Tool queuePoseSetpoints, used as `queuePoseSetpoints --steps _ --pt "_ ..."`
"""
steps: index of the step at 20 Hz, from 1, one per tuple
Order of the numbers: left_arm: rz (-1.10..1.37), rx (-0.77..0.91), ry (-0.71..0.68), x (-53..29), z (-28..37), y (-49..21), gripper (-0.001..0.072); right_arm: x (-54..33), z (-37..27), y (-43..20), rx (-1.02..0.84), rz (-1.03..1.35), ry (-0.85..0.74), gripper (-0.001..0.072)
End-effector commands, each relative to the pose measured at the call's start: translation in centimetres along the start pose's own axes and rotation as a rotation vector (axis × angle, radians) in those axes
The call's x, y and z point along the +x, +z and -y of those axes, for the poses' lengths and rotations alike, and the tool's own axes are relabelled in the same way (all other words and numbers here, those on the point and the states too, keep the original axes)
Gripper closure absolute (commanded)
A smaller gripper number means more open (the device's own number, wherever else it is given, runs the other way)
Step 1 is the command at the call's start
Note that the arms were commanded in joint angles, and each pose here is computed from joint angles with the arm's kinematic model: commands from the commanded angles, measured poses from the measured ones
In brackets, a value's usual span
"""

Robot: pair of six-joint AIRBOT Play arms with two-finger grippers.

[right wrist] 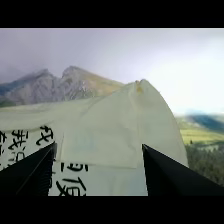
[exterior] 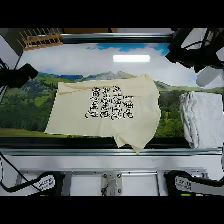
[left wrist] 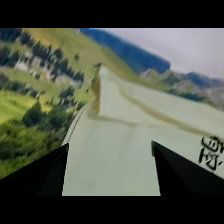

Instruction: Fold the clothes and pants, and hang the long-sleeved shirts on hangers.

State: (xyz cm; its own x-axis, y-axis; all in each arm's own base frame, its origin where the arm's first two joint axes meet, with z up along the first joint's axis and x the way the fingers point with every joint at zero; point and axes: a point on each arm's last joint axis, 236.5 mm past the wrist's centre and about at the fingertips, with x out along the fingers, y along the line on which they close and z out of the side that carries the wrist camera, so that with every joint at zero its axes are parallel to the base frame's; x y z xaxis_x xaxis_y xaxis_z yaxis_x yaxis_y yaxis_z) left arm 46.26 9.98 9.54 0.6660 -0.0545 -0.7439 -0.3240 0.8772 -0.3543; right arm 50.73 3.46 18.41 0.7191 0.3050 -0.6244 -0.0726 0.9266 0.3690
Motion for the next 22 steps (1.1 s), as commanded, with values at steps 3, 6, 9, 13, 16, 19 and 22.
queuePoseSetpoints --steps 3,6,9,13,16,19,22 --pt "-0.325 -0.259 0.138 -1.1 -9.8 -18.1 0.0161 -3.4 -0.7 -9.2 0.009 -0.165 0.001 0.0126" --pt "-0.324 -0.422 0.168 -0.5 -12.3 -23.8 0.0161 -3.6 -0.7 -12.7 0.03 -0.216 0.005 0.0127" --pt "-0.292 -0.514 0.166 0.6 -12.9 -25.6 0.0161 -3.5 -0.5 -14.0 0.042 -0.239 0.004 0.0127" --pt "-0.357 -0.509 0.172 2.3 -12.9 -26.8 0.0162 -3.3 -0.5 -13.2 0.046 -0.205 0.006 0.0127" --pt "-0.404 -0.446 0.151 4.0 -11.4 -26.3 0.0161 -3.3 -0.5 -13.0 0.046 -0.193 0.005 0.0127" --pt "-0.408 -0.417 0.142 5.5 -9.9 -25.6 0.0162 -3.3 -0.5 -13.0 0.046 -0.194 0.004 0.0127" --pt "-0.427 -0.392 0.132 6.1 -8.9 -25.7 0.0316 -3.4 -0.2 -13.4 0.04 -0.214 -0.006 0.0127"
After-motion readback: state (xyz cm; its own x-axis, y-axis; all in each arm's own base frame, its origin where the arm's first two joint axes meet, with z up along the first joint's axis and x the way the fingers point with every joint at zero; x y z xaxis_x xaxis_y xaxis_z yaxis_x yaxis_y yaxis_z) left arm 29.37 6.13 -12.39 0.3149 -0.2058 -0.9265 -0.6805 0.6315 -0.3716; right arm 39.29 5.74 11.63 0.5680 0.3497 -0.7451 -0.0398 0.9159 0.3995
